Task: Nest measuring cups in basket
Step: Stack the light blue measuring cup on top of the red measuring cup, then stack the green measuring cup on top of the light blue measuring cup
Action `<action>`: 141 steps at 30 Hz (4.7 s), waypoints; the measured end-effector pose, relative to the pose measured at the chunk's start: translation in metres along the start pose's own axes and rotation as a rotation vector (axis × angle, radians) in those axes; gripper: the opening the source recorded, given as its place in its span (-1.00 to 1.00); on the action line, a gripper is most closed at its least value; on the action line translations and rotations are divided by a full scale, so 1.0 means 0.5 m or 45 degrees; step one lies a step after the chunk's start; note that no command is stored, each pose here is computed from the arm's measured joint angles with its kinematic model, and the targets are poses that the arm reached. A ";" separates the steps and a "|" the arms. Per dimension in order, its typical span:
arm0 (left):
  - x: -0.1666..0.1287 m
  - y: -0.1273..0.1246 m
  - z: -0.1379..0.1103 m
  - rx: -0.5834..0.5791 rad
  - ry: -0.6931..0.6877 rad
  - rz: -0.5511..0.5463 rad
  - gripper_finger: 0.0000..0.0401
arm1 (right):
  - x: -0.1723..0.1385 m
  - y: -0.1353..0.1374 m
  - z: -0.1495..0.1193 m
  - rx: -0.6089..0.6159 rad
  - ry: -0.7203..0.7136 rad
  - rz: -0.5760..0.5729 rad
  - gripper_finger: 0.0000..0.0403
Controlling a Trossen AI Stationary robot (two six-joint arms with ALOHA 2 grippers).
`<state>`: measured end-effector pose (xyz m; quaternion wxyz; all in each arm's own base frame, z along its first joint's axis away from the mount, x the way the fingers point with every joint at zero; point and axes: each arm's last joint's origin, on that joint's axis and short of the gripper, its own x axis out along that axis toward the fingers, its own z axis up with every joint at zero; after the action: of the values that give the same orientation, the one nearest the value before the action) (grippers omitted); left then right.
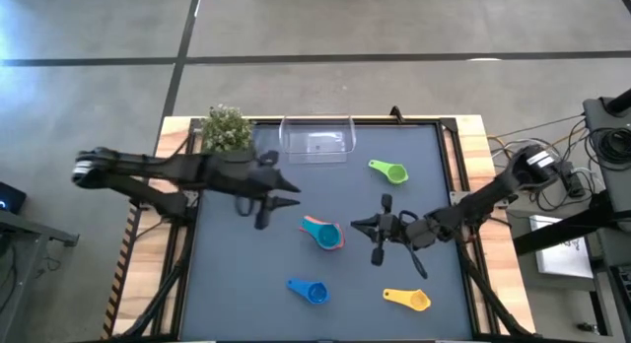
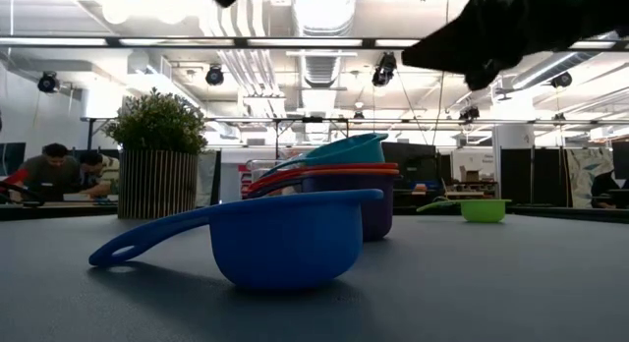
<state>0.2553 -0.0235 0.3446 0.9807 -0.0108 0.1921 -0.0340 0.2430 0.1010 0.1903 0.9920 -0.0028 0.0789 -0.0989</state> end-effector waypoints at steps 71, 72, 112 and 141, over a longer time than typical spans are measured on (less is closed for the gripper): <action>-0.043 -0.012 -0.284 -0.307 -0.376 -0.152 -0.50 | -0.038 -0.275 0.028 0.149 1.129 -0.634 -0.73; -0.043 -0.012 -0.284 -0.307 -0.377 -0.152 -0.50 | -0.035 -0.280 0.023 0.163 1.157 -0.630 -0.73; -0.027 -0.013 -0.295 -0.305 -0.311 -0.138 -0.50 | 0.035 -0.403 -0.073 0.248 1.456 -0.582 -0.91; -0.035 -0.009 -0.299 -0.312 -0.283 -0.064 -0.50 | 0.105 -0.064 0.201 0.489 0.676 -0.088 -0.96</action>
<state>0.1824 -0.0277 0.2129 0.9861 -0.1390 0.0850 -0.0333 0.3031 0.0585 0.2821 0.9152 0.2075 0.3146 -0.1428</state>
